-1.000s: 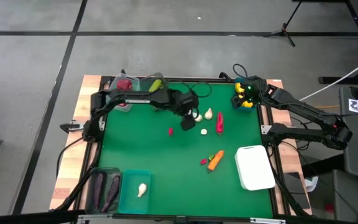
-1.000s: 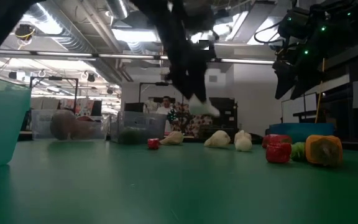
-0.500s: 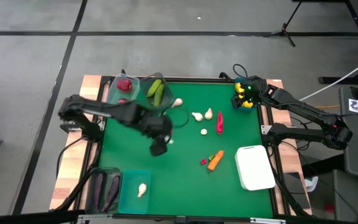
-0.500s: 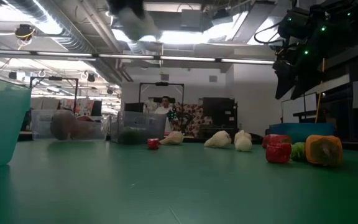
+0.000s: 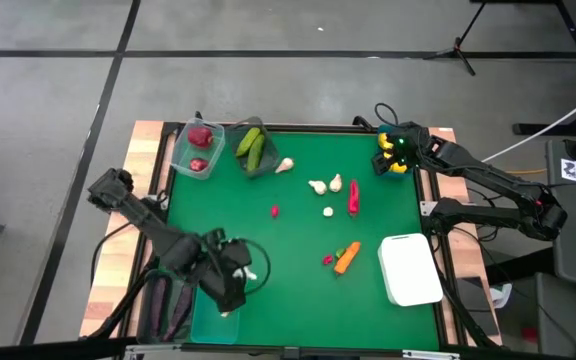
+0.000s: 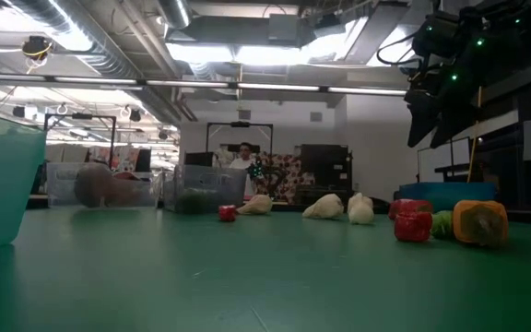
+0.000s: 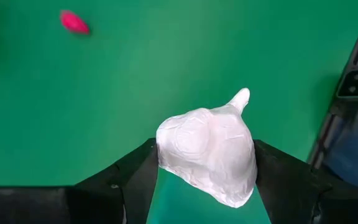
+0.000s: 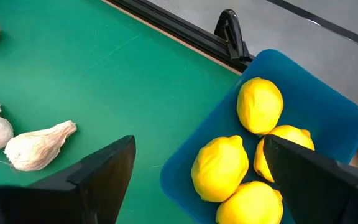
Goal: Sort produce into baskets
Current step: Put the garlic into the green bin
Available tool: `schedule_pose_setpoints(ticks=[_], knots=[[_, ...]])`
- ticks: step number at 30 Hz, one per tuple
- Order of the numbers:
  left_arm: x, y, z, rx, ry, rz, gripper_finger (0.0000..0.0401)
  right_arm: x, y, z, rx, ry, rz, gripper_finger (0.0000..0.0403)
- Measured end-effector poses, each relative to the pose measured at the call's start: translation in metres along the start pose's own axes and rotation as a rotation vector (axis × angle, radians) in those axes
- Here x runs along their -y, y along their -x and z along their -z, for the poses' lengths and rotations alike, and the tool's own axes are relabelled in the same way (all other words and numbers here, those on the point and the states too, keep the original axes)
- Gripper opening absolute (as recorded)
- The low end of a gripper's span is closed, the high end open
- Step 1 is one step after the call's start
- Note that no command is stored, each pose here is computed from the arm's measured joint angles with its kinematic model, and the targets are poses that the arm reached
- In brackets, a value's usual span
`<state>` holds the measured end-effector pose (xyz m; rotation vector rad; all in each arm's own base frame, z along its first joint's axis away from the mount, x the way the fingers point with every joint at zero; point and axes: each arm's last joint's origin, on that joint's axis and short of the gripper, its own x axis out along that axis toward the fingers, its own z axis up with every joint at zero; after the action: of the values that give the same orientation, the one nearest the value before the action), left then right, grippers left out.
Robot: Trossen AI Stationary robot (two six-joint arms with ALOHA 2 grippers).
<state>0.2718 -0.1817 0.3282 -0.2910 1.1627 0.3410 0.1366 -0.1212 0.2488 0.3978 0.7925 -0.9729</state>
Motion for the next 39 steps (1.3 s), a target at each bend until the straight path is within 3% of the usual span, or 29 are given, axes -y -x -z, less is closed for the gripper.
schedule_pose_setpoints(ticks=[11,20,27,39], knots=[[0.029,-0.025,0.033,-0.167,0.107,-0.069,0.0235,0.0,0.0,0.0,0.001,0.0,0.001,0.0351],[0.035,-0.028,0.055,-0.302,0.262,-0.106,0.0235,0.0,0.0,0.0,0.002,0.016,0.003,0.0351],[0.035,-0.037,0.077,-0.327,0.266,-0.168,0.0236,0.0,0.0,0.0,0.002,0.028,0.003,0.0351],[0.027,-0.051,0.076,-0.364,0.276,-0.208,0.0317,0.0,0.0,0.0,0.001,0.045,0.002,0.0351]])
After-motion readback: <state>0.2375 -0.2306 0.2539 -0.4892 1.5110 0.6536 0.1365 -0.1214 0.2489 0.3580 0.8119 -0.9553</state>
